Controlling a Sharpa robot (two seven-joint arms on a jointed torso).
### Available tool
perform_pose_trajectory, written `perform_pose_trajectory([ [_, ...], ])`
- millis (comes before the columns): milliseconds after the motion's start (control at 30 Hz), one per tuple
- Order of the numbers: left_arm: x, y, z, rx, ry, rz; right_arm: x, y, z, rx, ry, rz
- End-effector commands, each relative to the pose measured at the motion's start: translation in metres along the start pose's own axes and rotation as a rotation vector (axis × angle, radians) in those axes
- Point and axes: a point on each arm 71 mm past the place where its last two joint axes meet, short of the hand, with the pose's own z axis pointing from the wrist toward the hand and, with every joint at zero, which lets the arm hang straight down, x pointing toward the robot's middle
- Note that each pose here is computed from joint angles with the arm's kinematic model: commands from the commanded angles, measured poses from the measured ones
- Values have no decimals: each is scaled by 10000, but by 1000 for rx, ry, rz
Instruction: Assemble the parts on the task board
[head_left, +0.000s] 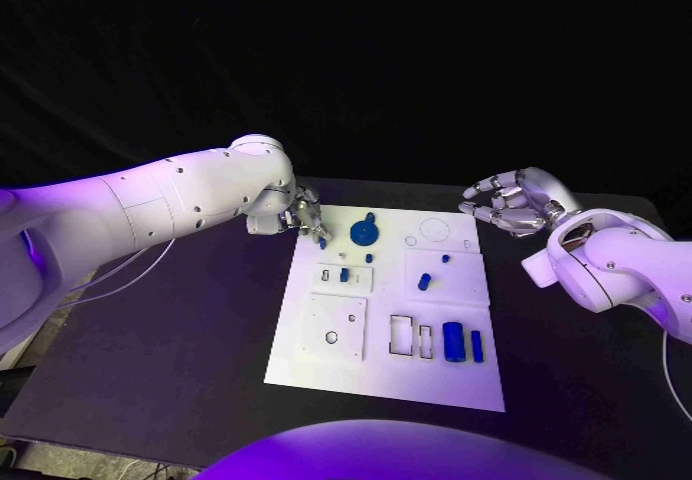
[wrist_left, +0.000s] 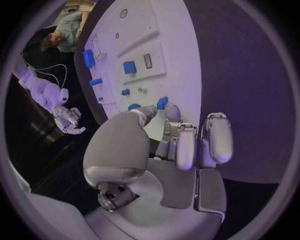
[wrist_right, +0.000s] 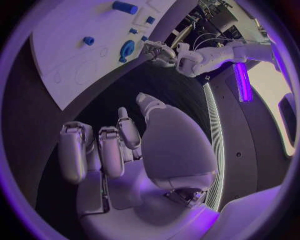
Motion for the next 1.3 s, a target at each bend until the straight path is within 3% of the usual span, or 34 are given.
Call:
perform_pose_trajectory([
  [33,17,-14,2,7,22,0,13,8,0,-11,12,-8],
  [900,32,-4,-17,45,37,-115,1,6,-3,-14,2,-8],
  [1300,81,13,-130,83,19,-164,-7,3,-8,-14,-1,-8],
])
